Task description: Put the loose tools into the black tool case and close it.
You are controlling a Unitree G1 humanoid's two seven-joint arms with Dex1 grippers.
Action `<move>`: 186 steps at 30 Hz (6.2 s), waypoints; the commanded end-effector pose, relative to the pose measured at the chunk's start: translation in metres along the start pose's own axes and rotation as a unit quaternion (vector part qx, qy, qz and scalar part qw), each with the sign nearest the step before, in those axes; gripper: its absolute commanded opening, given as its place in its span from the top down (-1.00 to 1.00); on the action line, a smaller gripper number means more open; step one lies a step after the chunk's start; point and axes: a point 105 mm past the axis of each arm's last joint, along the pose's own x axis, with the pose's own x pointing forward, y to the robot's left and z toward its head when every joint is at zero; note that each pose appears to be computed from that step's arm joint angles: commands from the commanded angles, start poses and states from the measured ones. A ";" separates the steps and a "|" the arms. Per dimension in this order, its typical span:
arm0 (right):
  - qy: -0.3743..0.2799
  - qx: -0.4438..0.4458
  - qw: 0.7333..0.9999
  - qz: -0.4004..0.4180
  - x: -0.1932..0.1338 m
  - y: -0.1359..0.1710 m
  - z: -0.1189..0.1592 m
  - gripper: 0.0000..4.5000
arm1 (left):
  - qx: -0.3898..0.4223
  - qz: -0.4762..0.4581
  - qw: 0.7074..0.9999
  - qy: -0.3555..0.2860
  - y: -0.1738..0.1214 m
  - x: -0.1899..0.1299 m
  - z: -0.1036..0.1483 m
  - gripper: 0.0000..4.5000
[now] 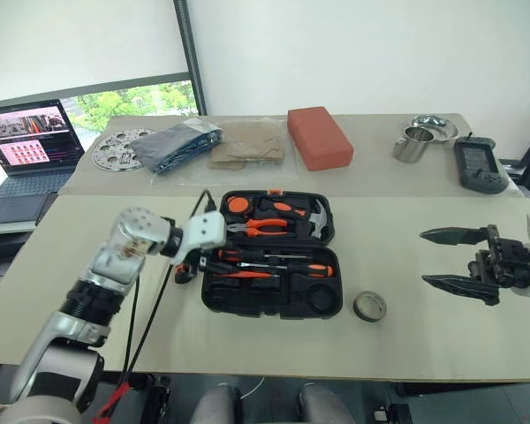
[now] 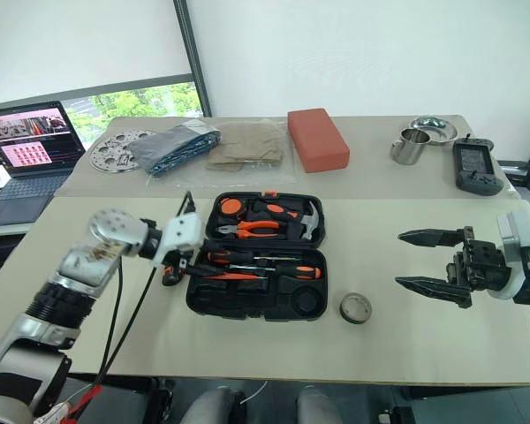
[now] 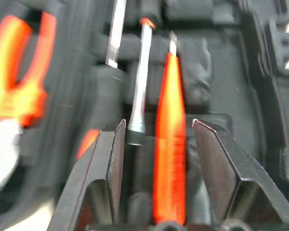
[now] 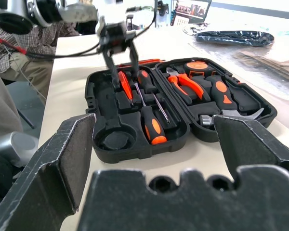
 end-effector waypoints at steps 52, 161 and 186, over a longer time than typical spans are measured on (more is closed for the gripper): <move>-0.001 -0.020 1.000 0.024 -0.005 0.016 0.004 -1.00 | -0.221 0.140 0.964 -0.048 -0.058 0.063 -0.045 0.98; -0.018 -0.089 0.996 -0.007 -0.001 -0.016 0.007 -1.00 | -0.514 0.425 0.737 0.109 -0.026 0.004 -0.105 0.26; -0.013 -0.086 0.996 -0.009 -0.006 -0.012 0.008 -1.00 | 0.035 0.021 0.999 -0.036 -0.042 0.010 0.024 0.26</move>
